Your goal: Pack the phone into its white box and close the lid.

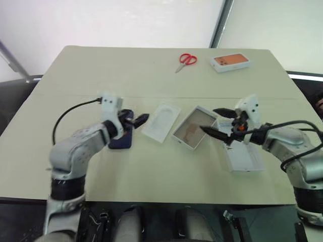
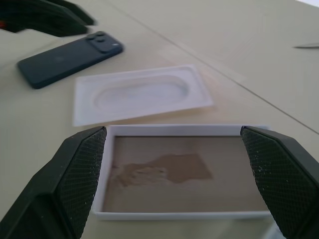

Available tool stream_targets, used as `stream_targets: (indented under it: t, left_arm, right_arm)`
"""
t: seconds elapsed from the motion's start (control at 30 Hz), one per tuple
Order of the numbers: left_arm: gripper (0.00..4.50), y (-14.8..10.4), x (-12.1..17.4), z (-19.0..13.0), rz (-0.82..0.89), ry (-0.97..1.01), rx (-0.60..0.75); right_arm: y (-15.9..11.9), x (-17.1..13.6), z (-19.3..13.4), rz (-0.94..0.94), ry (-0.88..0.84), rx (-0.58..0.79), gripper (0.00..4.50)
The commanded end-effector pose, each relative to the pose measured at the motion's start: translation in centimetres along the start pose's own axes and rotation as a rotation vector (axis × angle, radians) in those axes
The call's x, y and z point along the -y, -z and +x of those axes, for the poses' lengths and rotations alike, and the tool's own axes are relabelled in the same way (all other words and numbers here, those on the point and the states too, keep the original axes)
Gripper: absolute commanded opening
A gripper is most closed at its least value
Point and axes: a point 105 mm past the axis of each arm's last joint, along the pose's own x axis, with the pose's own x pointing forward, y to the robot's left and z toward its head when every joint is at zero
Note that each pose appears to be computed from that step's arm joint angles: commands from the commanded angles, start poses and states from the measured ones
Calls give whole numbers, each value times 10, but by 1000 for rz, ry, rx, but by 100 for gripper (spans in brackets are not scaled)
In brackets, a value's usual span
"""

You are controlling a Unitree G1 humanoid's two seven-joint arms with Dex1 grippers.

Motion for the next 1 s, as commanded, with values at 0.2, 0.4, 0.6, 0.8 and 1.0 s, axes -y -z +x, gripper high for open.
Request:
stream_targets:
  t: [0.2,0.4,0.6,0.8,1.0]
  left_arm:
    - [446,0,14,31,-91,17,-168]
    - [446,15,13,40,-78,-7,-302]
    - [360,18,15,41,-117,25,-327]
    - [46,14,6,37,-164,2,-305]
    - [3,-16,-5,32,-129,-48,-112]
  right_arm:
    - [-14,-37,7,-76,-141,20,450]
    - [-9,-45,5,-85,-154,0,450]
    - [-5,-44,5,-90,-137,-6,450]
    - [-3,-45,9,-92,-134,-5,450]
    - [-3,-45,10,-92,-138,0,450]
